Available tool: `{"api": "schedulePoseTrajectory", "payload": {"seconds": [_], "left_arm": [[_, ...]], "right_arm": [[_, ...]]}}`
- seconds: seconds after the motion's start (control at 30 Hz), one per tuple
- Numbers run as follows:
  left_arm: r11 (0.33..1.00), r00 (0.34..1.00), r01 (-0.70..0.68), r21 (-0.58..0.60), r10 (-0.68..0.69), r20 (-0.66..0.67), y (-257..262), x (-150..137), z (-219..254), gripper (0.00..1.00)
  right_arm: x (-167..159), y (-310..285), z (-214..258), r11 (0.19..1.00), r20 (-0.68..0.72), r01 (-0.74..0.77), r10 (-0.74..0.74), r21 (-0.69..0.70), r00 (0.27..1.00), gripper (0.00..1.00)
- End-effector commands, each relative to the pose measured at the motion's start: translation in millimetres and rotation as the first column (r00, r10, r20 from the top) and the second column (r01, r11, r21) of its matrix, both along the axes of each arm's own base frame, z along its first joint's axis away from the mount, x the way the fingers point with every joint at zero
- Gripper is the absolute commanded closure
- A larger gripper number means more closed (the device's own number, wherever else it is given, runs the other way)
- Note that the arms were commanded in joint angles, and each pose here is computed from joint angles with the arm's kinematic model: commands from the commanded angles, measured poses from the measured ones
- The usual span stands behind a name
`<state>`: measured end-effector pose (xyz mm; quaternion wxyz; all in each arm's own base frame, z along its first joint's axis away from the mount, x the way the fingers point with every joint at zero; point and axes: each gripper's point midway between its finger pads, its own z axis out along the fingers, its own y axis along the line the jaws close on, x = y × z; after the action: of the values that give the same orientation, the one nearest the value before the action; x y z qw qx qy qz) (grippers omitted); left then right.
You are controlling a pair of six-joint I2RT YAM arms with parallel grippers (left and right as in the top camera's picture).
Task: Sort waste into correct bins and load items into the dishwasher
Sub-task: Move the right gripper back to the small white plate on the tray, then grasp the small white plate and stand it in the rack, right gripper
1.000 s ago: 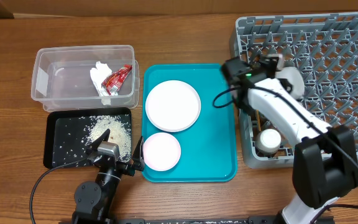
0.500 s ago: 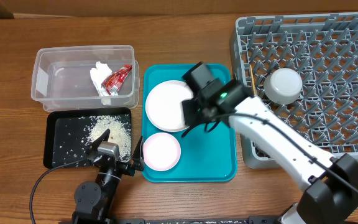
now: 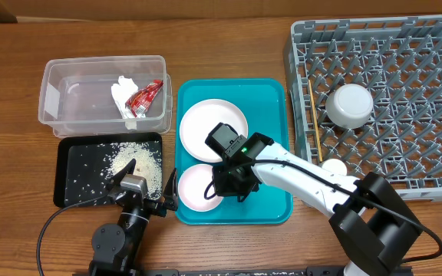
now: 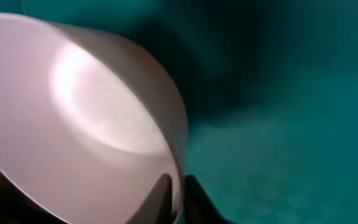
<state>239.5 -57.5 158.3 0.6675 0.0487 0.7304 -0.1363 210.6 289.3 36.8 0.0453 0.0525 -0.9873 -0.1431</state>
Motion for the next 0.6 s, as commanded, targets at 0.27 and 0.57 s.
{"api": "schedulePoseTrajectory", "payload": {"seconds": [0.27, 0.57], "left_arm": [[1.000, 1.000, 0.009, -0.009, -0.009, 0.002, -1, -1, 0, 0.00], [1.000, 1.000, 0.010, -0.009, -0.010, 0.002, -1, -1, 0, 0.00]], "right_arm": [[79, -81, 77, 0.960, 0.401, 0.241, -0.166, -0.144, 0.901, 0.96], [126, -278, 244, 0.489, 0.952, 0.842, -0.067, -0.228, 0.297, 0.96]]}}
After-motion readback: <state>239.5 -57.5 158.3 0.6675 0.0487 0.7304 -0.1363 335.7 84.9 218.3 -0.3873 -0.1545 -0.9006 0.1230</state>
